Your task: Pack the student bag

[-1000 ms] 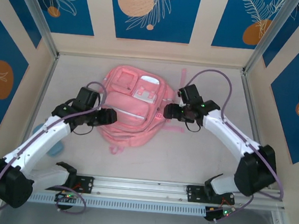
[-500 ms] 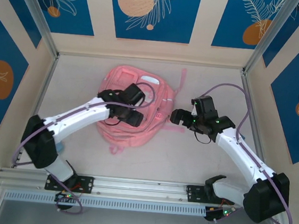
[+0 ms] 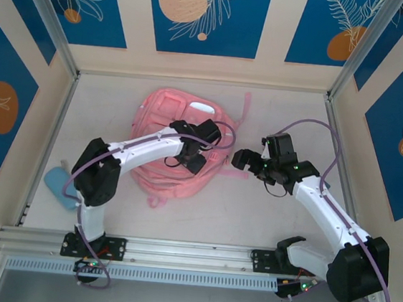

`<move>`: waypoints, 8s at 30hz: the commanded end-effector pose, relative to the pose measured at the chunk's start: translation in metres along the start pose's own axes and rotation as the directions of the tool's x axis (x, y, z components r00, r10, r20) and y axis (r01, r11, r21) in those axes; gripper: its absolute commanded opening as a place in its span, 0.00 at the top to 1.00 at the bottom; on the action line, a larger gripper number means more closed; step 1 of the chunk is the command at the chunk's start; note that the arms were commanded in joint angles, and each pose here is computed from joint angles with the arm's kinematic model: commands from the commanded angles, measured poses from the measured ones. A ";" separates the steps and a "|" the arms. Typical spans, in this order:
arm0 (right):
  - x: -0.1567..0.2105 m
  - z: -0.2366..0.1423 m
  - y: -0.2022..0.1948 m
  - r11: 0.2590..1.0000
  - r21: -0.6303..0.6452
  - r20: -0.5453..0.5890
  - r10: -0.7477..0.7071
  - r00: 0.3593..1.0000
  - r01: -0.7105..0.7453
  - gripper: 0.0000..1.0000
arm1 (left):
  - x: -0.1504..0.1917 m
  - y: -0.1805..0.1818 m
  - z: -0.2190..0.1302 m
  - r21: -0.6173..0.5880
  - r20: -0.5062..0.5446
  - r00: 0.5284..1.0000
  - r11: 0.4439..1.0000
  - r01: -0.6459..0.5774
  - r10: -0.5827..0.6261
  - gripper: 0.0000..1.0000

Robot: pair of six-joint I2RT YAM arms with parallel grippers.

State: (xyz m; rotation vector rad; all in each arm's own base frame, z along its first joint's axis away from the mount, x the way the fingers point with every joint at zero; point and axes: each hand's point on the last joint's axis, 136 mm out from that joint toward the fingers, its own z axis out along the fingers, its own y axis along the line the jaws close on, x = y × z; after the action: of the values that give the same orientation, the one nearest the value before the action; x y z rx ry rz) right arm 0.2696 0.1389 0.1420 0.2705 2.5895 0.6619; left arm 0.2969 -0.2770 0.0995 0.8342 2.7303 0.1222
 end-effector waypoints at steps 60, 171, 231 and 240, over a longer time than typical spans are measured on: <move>-0.040 0.095 0.125 0.783 -0.621 -0.304 -0.286 0.909 0.039 0.06 | -0.022 0.031 -0.106 0.046 0.392 0.913 0.994 0.103 -0.113 1.00; 0.013 -0.008 0.135 0.819 -0.441 -0.308 -0.522 0.795 0.367 1.00 | -0.030 -0.002 -0.089 0.161 0.439 0.898 0.986 -0.046 -0.030 1.00; 0.015 0.015 0.046 0.981 -0.193 -0.236 -0.065 0.970 0.019 0.30 | 0.024 -0.024 -0.014 0.199 0.143 0.954 0.937 -0.288 0.263 0.37; 0.015 0.018 0.036 0.987 -0.162 -0.230 -0.021 0.973 -0.017 0.29 | 0.036 -0.035 -0.012 0.256 0.145 0.925 0.890 -0.378 0.351 0.30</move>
State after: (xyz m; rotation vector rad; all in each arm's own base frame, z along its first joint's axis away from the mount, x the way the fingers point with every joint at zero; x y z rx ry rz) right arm 0.2689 0.1857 0.1393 0.1095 2.7435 0.9479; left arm 0.2564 -0.2874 0.1029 1.2990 2.5081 -0.2110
